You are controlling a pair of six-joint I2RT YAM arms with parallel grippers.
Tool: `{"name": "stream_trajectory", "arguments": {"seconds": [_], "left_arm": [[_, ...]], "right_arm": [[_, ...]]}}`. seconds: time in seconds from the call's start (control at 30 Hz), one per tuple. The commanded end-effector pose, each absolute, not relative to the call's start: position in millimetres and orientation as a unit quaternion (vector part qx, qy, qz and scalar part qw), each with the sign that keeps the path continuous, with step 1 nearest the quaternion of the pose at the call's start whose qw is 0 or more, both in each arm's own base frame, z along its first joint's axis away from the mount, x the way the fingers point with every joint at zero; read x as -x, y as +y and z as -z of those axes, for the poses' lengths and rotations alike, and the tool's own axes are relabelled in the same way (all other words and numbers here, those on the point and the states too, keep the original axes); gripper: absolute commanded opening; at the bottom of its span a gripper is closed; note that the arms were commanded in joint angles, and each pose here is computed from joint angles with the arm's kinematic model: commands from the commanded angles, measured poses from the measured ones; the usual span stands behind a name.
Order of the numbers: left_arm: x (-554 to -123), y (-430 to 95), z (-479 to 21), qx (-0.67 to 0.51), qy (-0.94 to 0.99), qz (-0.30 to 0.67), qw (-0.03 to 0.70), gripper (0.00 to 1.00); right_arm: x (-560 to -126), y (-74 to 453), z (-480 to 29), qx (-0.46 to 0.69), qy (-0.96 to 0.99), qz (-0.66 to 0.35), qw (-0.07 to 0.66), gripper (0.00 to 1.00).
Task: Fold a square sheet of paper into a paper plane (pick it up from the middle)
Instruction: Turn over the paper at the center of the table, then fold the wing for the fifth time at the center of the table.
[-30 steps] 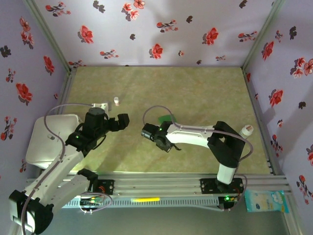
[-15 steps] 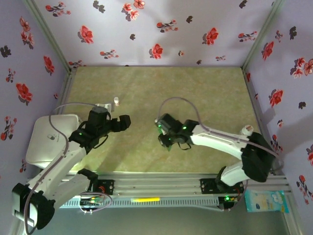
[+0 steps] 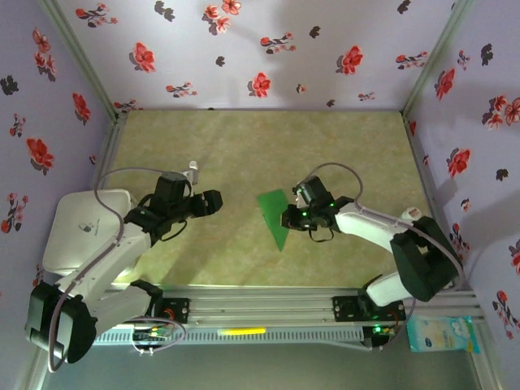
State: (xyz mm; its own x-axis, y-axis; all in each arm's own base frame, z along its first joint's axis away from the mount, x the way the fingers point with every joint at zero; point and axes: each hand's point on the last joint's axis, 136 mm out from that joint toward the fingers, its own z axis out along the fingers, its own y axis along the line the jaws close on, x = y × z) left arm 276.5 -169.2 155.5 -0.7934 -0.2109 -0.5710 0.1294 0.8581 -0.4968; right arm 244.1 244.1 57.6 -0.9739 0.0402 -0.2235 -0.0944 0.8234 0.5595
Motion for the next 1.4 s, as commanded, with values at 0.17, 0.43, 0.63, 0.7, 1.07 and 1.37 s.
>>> {"name": "stream_trajectory", "arguments": {"seconds": [0.17, 0.43, 0.63, 0.7, 1.07, 1.37], "left_arm": [[-284, -182, -169, 0.018, 0.902, 0.288, 0.321, 0.76], [-285, -190, -163, 0.012, 0.905, 0.296, 0.306, 0.78], [-287, -201, -159, 0.008, 0.906, 0.309, 0.289, 0.74], [-288, -206, -157, 0.008, 0.906, 0.316, 0.282, 0.71], [-291, -243, -143, 0.025, 0.898, 0.369, 0.237, 0.43], [-289, -282, -114, 0.017, 0.915, 0.362, 0.179, 0.27]], "right_arm": [[-248, 265, -49, -0.013, 0.939, -0.337, 0.068, 0.12], [-243, 264, -27, -0.031, 0.943, -0.329, 0.04, 0.11], [-231, 258, -7, -0.061, 0.948, -0.312, 0.02, 0.1], [-226, 259, -4, -0.065, 0.949, -0.308, 0.016, 0.1], [-217, 273, 4, -0.117, 0.952, -0.282, 0.025, 0.1], [-214, 282, 6, -0.146, 0.947, -0.285, 0.033, 0.08]]}}
